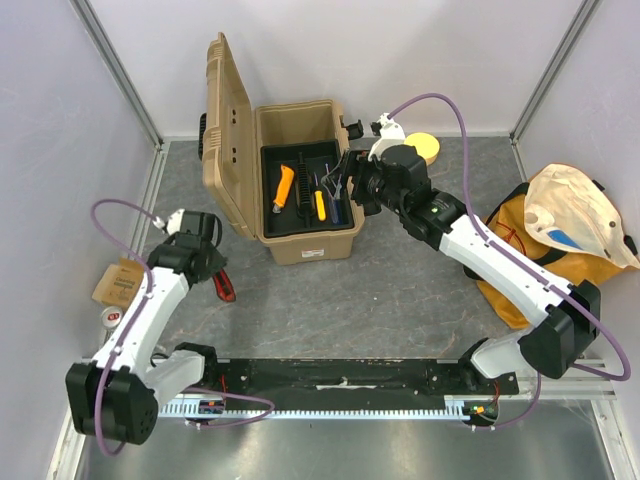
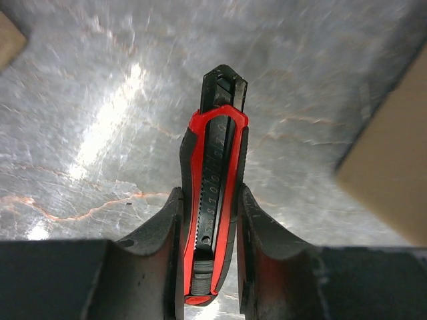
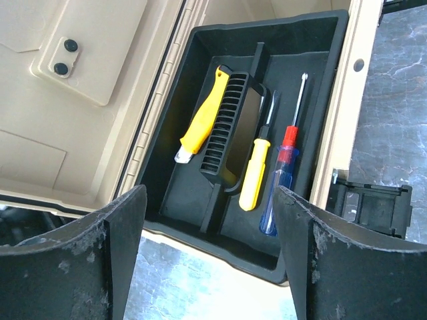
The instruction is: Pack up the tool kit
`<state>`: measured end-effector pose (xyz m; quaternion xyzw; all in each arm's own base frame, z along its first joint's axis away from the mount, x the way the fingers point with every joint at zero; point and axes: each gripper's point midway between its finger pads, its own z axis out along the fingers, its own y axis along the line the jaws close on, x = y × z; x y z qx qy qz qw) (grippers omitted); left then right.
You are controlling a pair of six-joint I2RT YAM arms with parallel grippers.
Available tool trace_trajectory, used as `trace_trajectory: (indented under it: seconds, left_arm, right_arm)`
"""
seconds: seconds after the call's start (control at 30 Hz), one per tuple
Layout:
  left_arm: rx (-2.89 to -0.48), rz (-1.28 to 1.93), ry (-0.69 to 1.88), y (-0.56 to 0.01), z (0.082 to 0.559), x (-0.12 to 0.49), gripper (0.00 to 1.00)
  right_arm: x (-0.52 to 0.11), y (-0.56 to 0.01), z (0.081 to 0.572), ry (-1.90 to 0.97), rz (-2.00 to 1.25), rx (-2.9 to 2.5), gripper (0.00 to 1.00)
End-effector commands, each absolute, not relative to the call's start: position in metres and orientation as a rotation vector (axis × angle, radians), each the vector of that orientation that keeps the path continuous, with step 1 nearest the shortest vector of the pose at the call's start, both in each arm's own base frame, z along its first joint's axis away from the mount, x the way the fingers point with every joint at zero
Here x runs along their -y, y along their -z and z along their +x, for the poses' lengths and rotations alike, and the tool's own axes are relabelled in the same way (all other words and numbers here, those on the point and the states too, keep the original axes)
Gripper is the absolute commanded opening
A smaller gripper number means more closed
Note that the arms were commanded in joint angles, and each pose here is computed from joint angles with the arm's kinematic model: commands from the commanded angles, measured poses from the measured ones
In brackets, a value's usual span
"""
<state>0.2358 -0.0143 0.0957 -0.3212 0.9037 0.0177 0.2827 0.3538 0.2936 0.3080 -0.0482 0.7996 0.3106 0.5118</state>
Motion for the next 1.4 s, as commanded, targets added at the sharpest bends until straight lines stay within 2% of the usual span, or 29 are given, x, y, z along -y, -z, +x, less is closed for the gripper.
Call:
trace_trajectory:
  seconds: [0.0, 0.2, 0.47, 0.63, 0.77, 0.97, 1.13, 1.37]
  left_arm:
    - [-2.236, -0.853, -0.048, -0.169, 0.244, 0.000, 0.02]
    - [-2.026, -0.782, -0.013, -0.273, 0.234, -0.013, 0.02]
    - [-1.798, -0.587, 0.180, -0.396, 0.216, -0.001, 0.02]
    - [-1.663, -0.304, 0.444, -0.468, 0.209, 0.045, 0.02]
    - [-1.540, -0.003, 0.752, -0.521, 0.190, 0.103, 0.02]
    - [-1.399, 0.243, 1.047, -0.560, 0.174, 0.151, 0.02]
    - [-1.401, 0.292, 1.190, -0.551, 0.184, 0.169, 0.02]
    - [-1.419, 0.280, 1.328, -0.538, 0.196, 0.181, 0.02]
  right_arm:
    - [-0.294, -0.335, 0.348, -0.797, -0.149, -1.837, 0.83]
    - [-0.305, -0.352, 0.332, -0.890, -0.272, -1.772, 0.91]
    - [-0.317, -0.366, 0.320, -0.992, -0.334, -1.718, 0.93]
    - [-0.333, -0.382, 0.298, -1.136, -0.453, -1.638, 0.93]
    - [-0.346, -0.401, 0.274, -1.290, -0.564, -1.531, 0.94]
    - [-0.359, -0.445, 0.230, -1.517, -0.721, -1.308, 0.95]
    - [-0.357, -0.482, 0.196, -1.651, -0.795, -1.116, 0.98]
    - [-0.370, -0.505, 0.181, -1.746, -0.837, -1.012, 0.98]
